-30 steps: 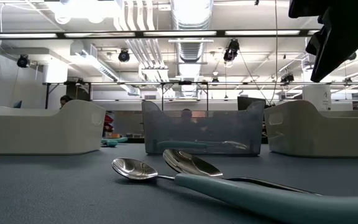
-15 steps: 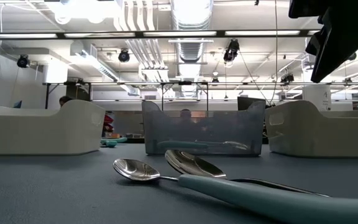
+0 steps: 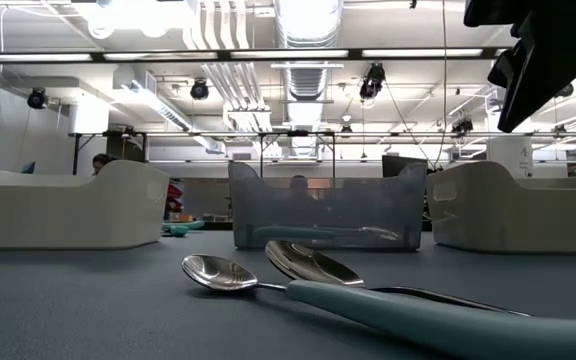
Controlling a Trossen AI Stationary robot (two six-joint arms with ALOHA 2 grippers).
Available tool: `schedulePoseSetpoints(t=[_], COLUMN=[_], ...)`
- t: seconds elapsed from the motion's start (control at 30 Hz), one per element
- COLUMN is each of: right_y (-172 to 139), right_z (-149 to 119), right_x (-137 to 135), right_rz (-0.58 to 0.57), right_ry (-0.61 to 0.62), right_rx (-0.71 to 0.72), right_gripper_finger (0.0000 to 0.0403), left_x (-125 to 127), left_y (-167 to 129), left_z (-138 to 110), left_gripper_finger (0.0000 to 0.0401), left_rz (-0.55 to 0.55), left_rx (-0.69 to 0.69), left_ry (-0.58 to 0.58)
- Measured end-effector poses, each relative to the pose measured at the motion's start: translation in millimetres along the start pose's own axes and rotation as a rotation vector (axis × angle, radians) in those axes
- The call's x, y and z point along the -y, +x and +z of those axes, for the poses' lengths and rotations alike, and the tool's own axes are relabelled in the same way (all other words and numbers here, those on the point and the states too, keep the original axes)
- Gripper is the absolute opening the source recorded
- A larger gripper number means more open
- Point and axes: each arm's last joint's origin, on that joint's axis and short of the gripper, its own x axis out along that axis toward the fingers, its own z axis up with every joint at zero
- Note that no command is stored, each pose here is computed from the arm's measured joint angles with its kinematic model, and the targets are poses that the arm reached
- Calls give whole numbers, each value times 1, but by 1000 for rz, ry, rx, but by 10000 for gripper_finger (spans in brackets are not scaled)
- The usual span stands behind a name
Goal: Sort silverware by color (type)
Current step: Put the green spoon into the black transparent bin
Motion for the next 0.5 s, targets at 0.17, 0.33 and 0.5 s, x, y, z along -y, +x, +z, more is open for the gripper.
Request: schedulePoseSetpoints(t=[0.17,0.33,0.5], right_y=[0,0,0], right_z=[0,1,1], right_x=[0,0,0], right_rz=[-11,-6,-6], right_ry=[1,4,4], right_rx=[11,16,17], right_gripper_finger=[107,107,107], left_x=[12,35,64], left_y=[-43,-72,-85], left_z=[12,31,59], left_gripper_finger=[24,24,24], left_rz=[-147,-369,-525], left_rx=[133,339,573], left_ry=[11,-17,-98])
